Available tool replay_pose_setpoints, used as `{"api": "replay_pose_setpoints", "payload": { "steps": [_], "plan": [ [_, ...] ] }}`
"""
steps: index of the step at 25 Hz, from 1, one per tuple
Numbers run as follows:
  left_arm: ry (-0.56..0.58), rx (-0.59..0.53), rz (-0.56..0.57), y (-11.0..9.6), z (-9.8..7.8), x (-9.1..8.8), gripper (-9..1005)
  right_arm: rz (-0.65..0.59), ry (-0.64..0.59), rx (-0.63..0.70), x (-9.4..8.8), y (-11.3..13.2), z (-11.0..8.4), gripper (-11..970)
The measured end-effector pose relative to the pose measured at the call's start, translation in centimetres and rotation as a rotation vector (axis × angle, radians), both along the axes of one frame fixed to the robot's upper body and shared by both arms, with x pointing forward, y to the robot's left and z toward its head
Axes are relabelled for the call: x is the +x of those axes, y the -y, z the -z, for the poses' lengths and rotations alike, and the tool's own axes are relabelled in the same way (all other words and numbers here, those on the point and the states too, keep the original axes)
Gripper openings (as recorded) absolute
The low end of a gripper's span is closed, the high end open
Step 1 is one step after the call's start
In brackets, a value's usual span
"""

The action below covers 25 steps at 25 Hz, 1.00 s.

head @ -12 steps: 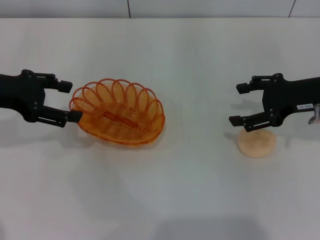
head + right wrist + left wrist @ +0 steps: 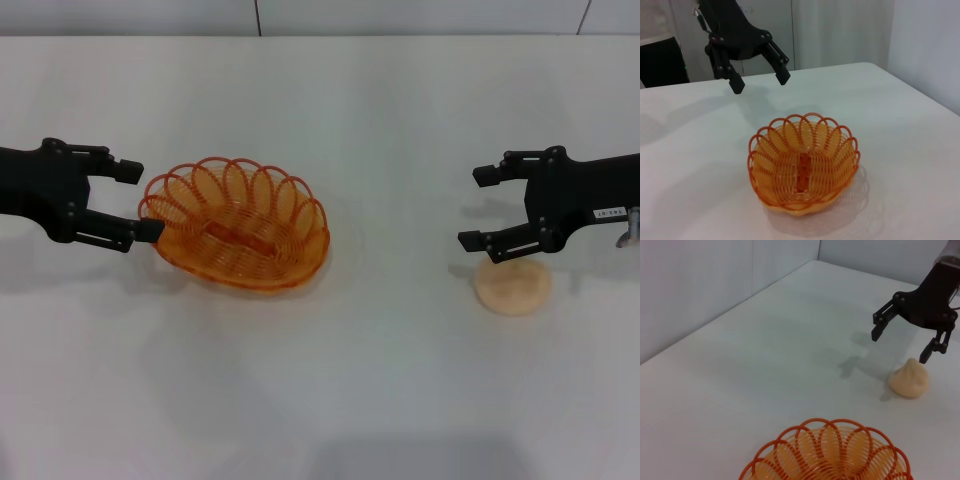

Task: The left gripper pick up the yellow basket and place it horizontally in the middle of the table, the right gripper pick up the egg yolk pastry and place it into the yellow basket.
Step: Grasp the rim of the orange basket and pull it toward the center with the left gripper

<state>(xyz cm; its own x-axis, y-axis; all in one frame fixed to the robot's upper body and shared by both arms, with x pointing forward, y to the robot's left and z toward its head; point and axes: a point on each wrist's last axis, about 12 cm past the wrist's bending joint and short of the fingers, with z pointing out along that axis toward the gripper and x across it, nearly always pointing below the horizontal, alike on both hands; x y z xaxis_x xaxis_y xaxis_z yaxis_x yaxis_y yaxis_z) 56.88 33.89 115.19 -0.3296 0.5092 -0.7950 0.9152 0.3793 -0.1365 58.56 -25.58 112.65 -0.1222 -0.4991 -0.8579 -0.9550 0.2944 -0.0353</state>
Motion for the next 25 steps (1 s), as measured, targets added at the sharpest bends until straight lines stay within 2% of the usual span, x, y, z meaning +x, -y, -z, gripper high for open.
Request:
{"api": "replay_pose_setpoints", "payload": {
  "steps": [9,17,21,25],
  "plan": [
    [-0.024,-0.030,-0.016,1.0,-0.4,0.0,880,-0.001,0.011,0.000,-0.1,0.0,0.1,885],
    [-0.214,0.037,-0.239,2.3,-3.3,1.2,879,-0.010,0.045,-0.004,-0.6,0.2,0.5,884],
    [-0.354,0.164,-0.403,3.1,-4.4,2.4,879,-0.016,0.060,0.002,-0.8,0.2,0.7,882],
    [-0.414,0.283,-0.515,3.6,-4.5,3.4,879,-0.029,0.070,0.007,-0.9,0.1,0.7,880]
  ]
}}
